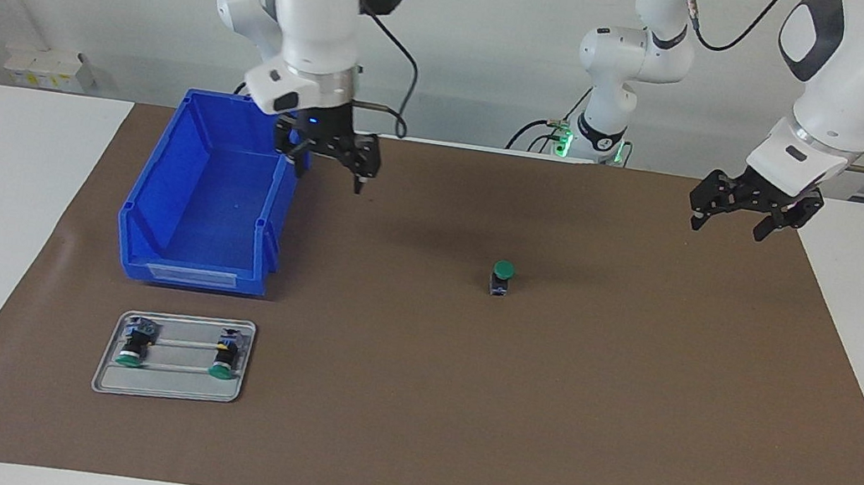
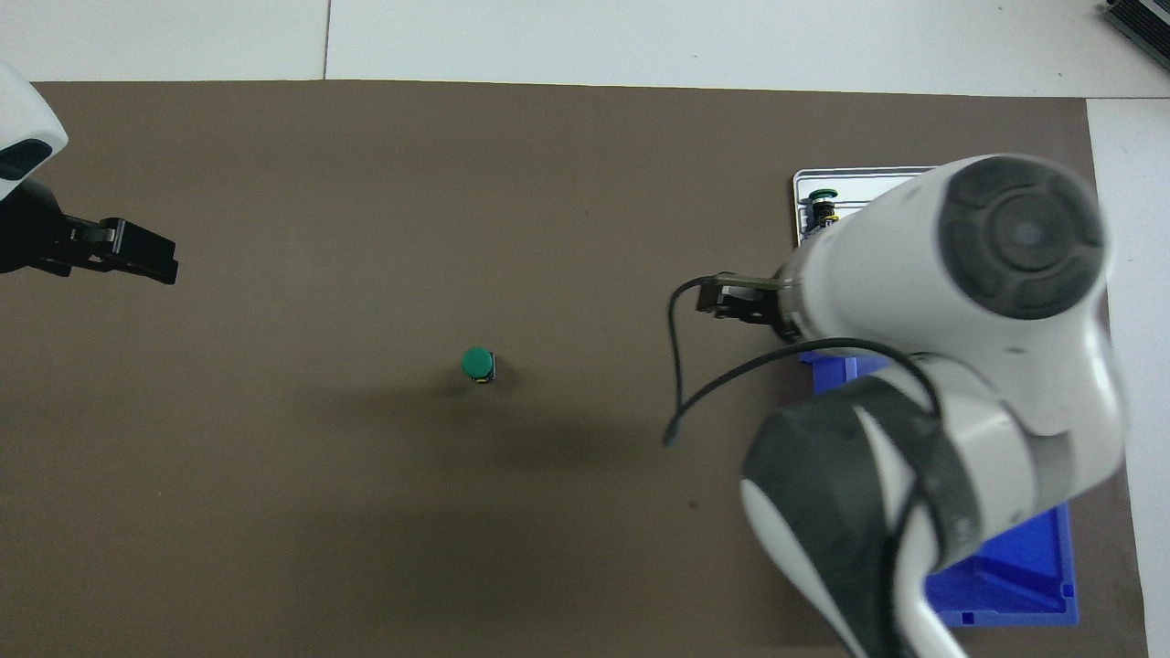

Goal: Place and press button with both arms
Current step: 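Lower the right gripper onto the button and grasp it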

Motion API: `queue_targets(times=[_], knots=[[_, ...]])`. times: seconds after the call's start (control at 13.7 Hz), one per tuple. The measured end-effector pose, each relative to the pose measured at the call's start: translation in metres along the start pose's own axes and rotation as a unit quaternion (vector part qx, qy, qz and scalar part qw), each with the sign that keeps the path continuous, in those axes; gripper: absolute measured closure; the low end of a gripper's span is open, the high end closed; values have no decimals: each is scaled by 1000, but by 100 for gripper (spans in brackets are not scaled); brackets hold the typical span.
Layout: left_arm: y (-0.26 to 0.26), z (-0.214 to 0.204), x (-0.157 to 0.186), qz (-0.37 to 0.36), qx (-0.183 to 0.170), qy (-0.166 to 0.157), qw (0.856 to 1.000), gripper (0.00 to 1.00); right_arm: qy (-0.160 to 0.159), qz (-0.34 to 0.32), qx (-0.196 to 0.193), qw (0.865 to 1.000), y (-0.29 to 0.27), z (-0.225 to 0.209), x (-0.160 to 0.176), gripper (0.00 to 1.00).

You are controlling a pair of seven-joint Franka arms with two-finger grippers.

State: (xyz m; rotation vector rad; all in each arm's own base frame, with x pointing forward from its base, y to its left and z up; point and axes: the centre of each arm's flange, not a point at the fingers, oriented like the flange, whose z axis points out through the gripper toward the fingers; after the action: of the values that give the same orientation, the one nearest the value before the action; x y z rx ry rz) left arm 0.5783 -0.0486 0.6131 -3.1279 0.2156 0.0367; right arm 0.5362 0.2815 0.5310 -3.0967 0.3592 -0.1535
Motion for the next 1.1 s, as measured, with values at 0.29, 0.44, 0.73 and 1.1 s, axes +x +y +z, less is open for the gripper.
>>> queue_targets(times=[0.29,0.44,0.73,1.1], knots=[[0,0,0,0,0,0,1000,0,23,22,34,999,-106,81,-36,0],[0,0,0,0,0,0,1000,0,27,19,43,999,-134,105,-49,0],[0,0,0,0,0,0,1000,0,22,2,36,999,-186,144,-76,0],[0,0,0,0,0,0,1000,0,54,-16,47,997,-212,190,-71,0]])
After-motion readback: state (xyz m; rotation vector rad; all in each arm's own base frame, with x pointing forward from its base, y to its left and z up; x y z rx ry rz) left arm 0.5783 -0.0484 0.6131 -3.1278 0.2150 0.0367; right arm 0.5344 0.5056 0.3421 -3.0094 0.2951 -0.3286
